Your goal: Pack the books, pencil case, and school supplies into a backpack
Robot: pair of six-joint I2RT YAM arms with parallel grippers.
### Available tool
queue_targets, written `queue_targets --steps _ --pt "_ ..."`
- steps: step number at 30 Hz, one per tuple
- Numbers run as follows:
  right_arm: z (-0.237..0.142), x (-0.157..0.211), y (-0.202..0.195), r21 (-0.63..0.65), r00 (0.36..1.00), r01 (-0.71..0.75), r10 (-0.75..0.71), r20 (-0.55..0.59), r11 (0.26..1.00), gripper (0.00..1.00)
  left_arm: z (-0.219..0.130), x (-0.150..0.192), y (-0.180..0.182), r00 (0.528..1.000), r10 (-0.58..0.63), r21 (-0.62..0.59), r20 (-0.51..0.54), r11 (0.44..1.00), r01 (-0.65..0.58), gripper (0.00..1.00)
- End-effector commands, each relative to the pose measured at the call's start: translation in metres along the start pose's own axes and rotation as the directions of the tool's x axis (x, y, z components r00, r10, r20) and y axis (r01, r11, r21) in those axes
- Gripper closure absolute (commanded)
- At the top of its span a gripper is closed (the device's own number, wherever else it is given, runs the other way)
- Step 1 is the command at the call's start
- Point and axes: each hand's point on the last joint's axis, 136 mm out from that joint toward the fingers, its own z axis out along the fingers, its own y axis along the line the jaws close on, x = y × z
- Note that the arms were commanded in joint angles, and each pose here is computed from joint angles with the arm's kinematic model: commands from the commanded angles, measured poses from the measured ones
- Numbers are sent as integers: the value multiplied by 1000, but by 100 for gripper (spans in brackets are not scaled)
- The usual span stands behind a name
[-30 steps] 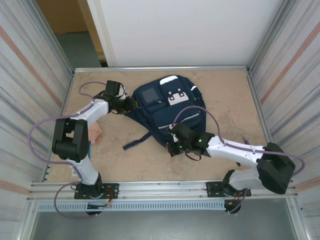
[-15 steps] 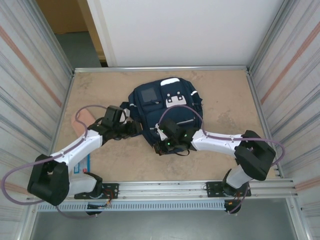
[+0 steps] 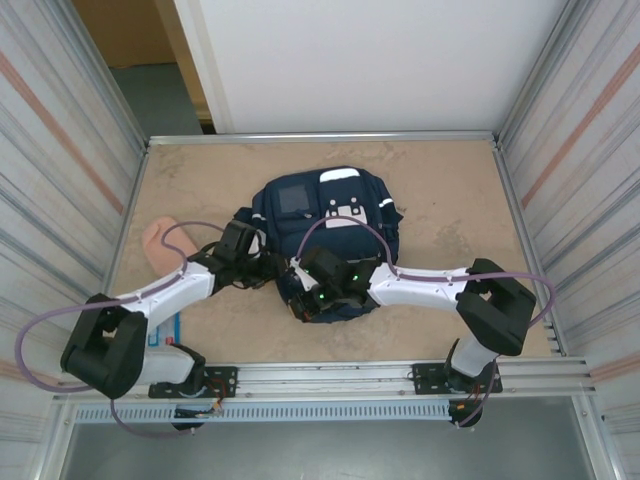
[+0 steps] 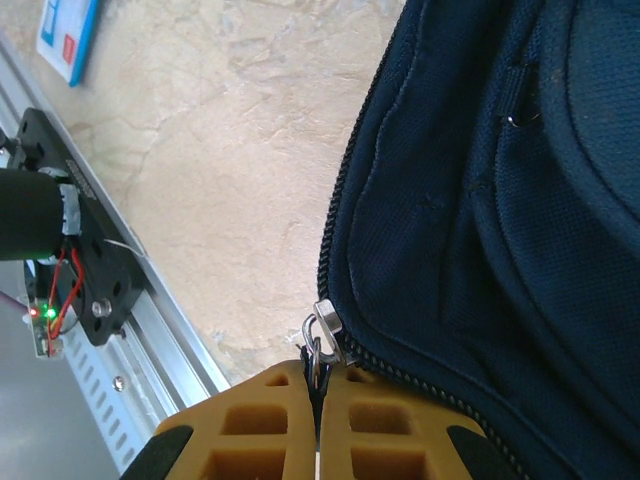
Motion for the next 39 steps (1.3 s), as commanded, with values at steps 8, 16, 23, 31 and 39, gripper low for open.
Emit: queue_targets --steps 8,16,23,31,39 --pt "-56 28 -47 144 990 -129 135 -38 981 100 -11 -52 12 996 86 -29 15 996 -85 100" --pt "-98 50 -107 263 957 -281 289 7 923 100 -3 -113 12 997 58 -5 46 998 -58 100" --pt "-120 35 -111 314 969 -245 229 88 917 100 -14 -158 23 993 -58 31 107 998 55 98" --pt "-116 -9 -67 209 984 -148 123 130 967 100 -35 -129 23 998 1 -59 61 998 3 70" --pt "-90 -44 -19 82 994 -56 48 98 995 100 -65 -35 9 997 17 -61 74 998 -13 55"
